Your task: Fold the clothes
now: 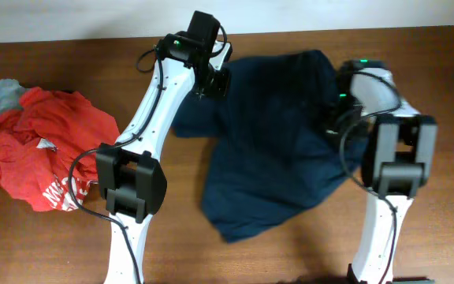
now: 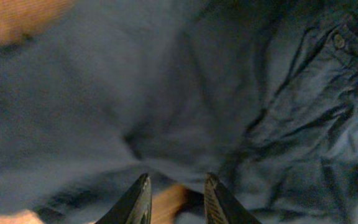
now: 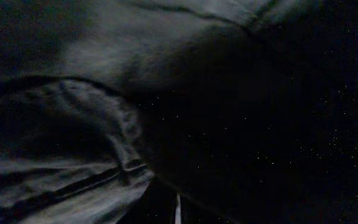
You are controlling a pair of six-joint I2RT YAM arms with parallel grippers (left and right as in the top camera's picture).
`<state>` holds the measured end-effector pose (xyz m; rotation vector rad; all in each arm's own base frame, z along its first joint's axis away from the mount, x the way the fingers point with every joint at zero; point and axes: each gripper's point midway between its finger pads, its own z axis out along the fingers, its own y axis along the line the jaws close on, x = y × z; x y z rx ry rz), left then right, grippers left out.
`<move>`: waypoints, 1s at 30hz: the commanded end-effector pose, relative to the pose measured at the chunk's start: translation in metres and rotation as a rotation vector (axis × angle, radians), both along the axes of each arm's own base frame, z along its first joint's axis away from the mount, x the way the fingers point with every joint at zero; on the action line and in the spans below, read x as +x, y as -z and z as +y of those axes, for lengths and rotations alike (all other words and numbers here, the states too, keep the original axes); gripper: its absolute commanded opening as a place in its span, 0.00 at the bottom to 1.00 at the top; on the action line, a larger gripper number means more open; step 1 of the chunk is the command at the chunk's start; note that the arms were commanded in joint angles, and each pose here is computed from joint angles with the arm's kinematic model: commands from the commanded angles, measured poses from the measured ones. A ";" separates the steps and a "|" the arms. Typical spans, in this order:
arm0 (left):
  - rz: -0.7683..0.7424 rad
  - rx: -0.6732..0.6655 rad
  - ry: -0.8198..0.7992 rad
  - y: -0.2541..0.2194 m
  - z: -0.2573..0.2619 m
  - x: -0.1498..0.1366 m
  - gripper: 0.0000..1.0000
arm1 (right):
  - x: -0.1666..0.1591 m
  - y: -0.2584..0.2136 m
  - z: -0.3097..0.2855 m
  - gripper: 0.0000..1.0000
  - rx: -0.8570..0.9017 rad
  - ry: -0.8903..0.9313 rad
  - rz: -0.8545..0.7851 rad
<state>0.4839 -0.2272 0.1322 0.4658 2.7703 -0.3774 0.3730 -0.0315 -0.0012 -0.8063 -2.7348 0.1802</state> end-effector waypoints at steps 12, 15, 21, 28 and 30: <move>-0.003 0.053 -0.052 -0.035 0.030 -0.015 0.28 | 0.056 -0.086 0.052 0.24 0.103 -0.217 -0.278; 0.024 0.069 -0.038 -0.046 0.031 -0.032 0.28 | 0.061 -0.118 0.043 0.54 0.107 -0.278 -0.326; 0.155 0.147 0.003 -0.045 0.033 -0.079 0.32 | 0.060 -0.151 0.024 0.83 0.106 -0.313 -0.354; 0.172 0.284 -0.018 -0.046 0.032 -0.102 0.33 | 0.058 -0.151 -0.002 0.86 0.118 -0.294 -0.356; 0.141 0.296 -0.054 -0.058 0.033 -0.106 0.33 | 0.056 -0.151 -0.013 0.86 0.131 -0.277 -0.357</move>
